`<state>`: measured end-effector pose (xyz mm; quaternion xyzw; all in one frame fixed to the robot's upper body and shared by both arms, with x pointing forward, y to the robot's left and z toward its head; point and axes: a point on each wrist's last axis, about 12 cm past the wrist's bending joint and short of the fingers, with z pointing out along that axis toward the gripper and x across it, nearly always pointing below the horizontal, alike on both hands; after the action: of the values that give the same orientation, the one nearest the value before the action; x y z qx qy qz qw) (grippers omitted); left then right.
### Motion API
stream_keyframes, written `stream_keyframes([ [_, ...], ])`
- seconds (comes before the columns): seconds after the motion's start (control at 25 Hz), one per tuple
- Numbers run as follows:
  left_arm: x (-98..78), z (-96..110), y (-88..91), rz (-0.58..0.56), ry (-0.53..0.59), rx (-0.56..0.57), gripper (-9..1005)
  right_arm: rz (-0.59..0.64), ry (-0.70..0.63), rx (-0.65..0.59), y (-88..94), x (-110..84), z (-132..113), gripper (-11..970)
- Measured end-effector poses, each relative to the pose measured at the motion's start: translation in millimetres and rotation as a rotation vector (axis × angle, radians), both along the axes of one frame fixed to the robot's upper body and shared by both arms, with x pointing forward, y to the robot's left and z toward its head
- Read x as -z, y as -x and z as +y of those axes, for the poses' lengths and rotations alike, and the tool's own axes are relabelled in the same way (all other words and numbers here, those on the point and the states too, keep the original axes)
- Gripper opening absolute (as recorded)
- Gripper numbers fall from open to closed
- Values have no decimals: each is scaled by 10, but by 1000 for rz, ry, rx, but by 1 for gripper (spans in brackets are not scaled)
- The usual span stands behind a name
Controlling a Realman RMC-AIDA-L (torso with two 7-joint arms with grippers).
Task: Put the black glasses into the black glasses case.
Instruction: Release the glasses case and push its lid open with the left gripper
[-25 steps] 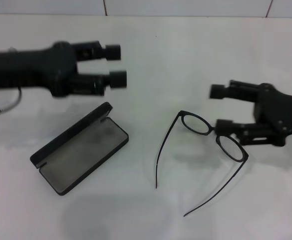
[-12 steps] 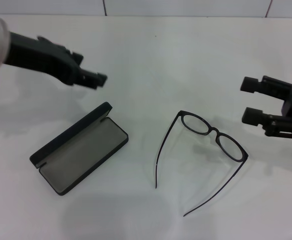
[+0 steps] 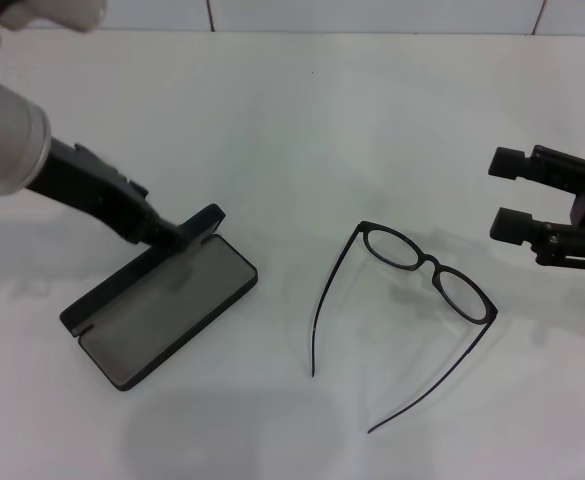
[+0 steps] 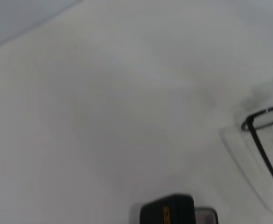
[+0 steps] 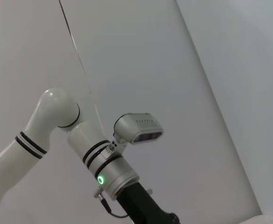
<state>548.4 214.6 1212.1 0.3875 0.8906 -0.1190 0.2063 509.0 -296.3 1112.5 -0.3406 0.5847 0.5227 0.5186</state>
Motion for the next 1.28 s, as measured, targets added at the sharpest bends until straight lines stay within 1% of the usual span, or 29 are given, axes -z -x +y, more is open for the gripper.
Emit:
stream_keyframes([
  [0.16,95,-25,16,36,-55,14,755,-5,6,-8,-31,-15,23,846],
  [0.2,95,-25,16,36,-55,14,752,-5,7,-11,-37,-18,30,846],
  [0.24,155,-53,24,67,-86,30,749,-6,9,-12,-41,-19,34,846],
  [0.32,198,-80,22,87,-108,41,744,-7,11,-13,-54,-24,42,846],
  [0.56,314,-159,-62,136,-182,46,728,-7,14,-14,-71,-23,64,846],
  [0.84,308,-204,-144,112,-189,39,710,-3,14,-5,-51,-9,40,846],
  [1.16,405,-221,-188,148,-199,38,689,-11,17,-1,-46,1,33,846],
  [1.28,433,-219,-211,141,-194,27,589,-15,16,1,-40,11,42,846],
])
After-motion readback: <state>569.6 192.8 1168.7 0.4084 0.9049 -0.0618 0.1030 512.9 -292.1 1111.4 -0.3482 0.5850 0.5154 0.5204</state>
